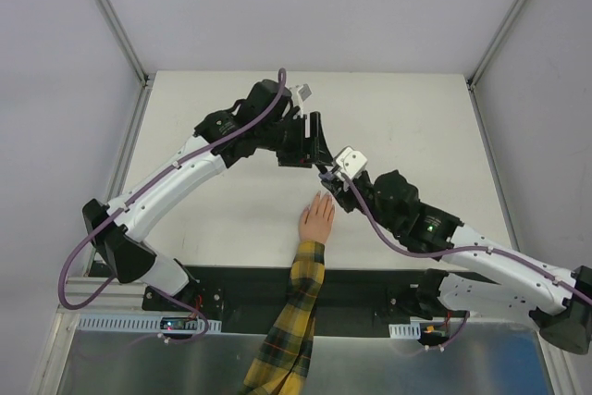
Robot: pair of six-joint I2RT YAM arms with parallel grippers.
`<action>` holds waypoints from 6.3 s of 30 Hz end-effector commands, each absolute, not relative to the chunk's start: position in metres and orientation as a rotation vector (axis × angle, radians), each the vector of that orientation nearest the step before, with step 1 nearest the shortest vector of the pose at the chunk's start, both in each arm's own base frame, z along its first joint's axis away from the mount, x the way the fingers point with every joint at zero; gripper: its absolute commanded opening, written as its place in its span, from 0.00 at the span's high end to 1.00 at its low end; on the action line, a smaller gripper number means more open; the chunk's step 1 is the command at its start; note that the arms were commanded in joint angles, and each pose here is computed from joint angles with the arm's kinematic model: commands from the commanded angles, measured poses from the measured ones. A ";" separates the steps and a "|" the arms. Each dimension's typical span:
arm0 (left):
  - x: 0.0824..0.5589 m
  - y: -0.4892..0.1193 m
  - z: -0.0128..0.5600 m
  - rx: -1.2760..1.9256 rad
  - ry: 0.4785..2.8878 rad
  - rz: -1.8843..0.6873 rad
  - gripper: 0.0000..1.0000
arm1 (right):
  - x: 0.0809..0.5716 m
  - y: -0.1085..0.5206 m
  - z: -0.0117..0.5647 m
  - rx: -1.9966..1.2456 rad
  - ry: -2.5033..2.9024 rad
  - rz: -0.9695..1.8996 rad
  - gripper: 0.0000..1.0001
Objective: Paint the nails
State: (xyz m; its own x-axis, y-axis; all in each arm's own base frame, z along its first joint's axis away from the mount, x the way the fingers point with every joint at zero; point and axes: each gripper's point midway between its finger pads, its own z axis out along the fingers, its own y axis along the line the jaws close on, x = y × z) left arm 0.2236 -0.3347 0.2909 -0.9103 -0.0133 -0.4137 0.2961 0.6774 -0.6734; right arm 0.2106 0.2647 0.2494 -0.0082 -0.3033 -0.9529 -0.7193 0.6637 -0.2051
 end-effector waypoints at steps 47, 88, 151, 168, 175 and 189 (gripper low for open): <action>0.129 -0.353 0.445 1.154 1.017 -1.848 0.57 | 0.123 0.241 0.388 -1.003 1.313 1.269 1.00; 0.148 -0.390 0.455 0.764 1.303 -1.529 0.21 | 0.156 0.216 0.368 -0.780 1.387 0.774 1.00; 0.155 -0.369 0.449 0.906 1.211 -1.871 0.21 | 0.150 0.217 0.384 -0.800 1.392 0.970 1.00; 0.139 -0.368 0.448 1.020 1.123 -1.996 0.59 | 0.147 0.227 0.391 -0.808 1.380 1.088 0.99; 0.147 -0.374 0.447 1.017 1.183 -1.944 0.90 | 0.153 0.225 0.391 -0.791 1.382 1.064 1.00; 0.203 -0.420 0.409 0.418 1.629 -1.147 1.00 | 0.217 0.162 0.381 -0.420 1.453 0.419 1.00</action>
State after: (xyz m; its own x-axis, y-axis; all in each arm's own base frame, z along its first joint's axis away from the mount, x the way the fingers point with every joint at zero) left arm 0.1893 -0.4190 0.4283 -0.4241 -0.3095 -0.8511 0.8055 0.3005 -0.5107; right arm 0.1868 0.1890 0.3632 -0.0274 0.0182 -0.9995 -0.6908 0.7223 0.0321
